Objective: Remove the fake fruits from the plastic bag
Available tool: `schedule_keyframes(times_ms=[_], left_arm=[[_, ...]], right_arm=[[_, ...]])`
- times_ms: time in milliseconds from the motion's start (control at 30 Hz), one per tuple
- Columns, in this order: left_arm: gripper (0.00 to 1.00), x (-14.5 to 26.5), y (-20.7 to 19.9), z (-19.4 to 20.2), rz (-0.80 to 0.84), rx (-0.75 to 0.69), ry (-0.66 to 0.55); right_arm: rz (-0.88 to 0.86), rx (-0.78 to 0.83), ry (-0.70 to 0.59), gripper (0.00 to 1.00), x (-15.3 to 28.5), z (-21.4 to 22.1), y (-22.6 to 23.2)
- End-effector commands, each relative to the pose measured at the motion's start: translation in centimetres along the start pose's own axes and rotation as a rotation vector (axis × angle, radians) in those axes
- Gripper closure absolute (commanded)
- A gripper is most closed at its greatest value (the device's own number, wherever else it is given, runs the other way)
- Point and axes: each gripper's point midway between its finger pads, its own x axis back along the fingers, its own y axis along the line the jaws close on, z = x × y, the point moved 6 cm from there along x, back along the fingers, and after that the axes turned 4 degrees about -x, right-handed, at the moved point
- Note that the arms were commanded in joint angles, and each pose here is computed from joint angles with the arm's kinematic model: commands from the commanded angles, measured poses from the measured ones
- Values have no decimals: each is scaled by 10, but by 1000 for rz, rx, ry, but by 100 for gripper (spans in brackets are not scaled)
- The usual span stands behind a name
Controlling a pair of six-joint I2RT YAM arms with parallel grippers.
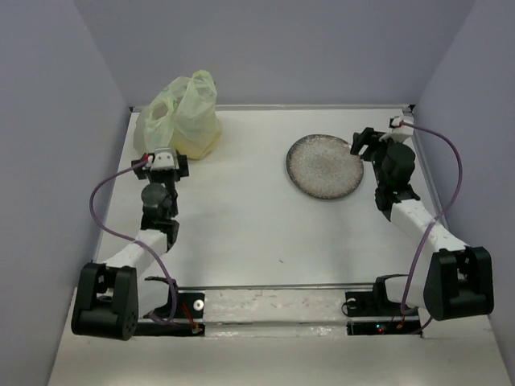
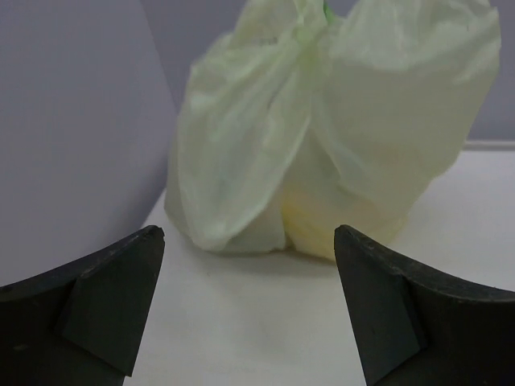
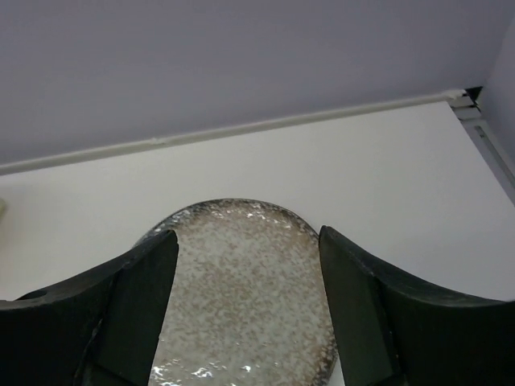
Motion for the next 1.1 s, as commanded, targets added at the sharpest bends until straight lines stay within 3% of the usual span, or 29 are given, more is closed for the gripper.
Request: schedule_keyframes(times_ms=[0, 33, 67, 133, 167, 200, 233, 267, 367, 533, 733, 1000, 1033, 1067], left_arm=[[1, -17, 12, -16, 18, -262, 207], [1, -14, 10, -19, 69, -282, 242], [1, -17, 11, -50, 114, -294, 209], [1, 0, 2, -49, 285, -318, 357], [1, -3, 5, -83, 322, -329, 311], [1, 9, 2, -82, 413, -343, 377], [1, 11, 0, -95, 456, -339, 366], [1, 4, 3, -127, 448, -317, 317], [1, -23, 0, -164, 460, -291, 353], [1, -84, 0, -181, 341, -278, 420], [1, -146, 4, -140, 242, -290, 543], [2, -176, 9, -82, 147, -329, 661], [5, -178, 11, -78, 125, -331, 666], [23, -179, 12, -74, 122, -325, 675]], right_arm=[[-112, -70, 195, 27, 3, -3, 24], [-152, -81, 203, 27, 2, -8, 31], [-205, -98, 205, 27, 2, -17, 40], [-238, -106, 203, 27, 1, -24, 46], [-258, -103, 206, 27, 1, -29, 53], [-273, -101, 209, 27, 2, -31, 58], [-283, -97, 215, 26, 3, -31, 62], [-300, -96, 222, 26, 4, -33, 68], [-348, -91, 241, 26, 10, -34, 80], [-402, -94, 255, 23, 19, -34, 90], [-446, -92, 274, 23, 24, -32, 96], [-462, -82, 303, 22, 27, -22, 98], [-461, -84, 303, 22, 27, -22, 98], [-463, -84, 302, 22, 28, -22, 98]])
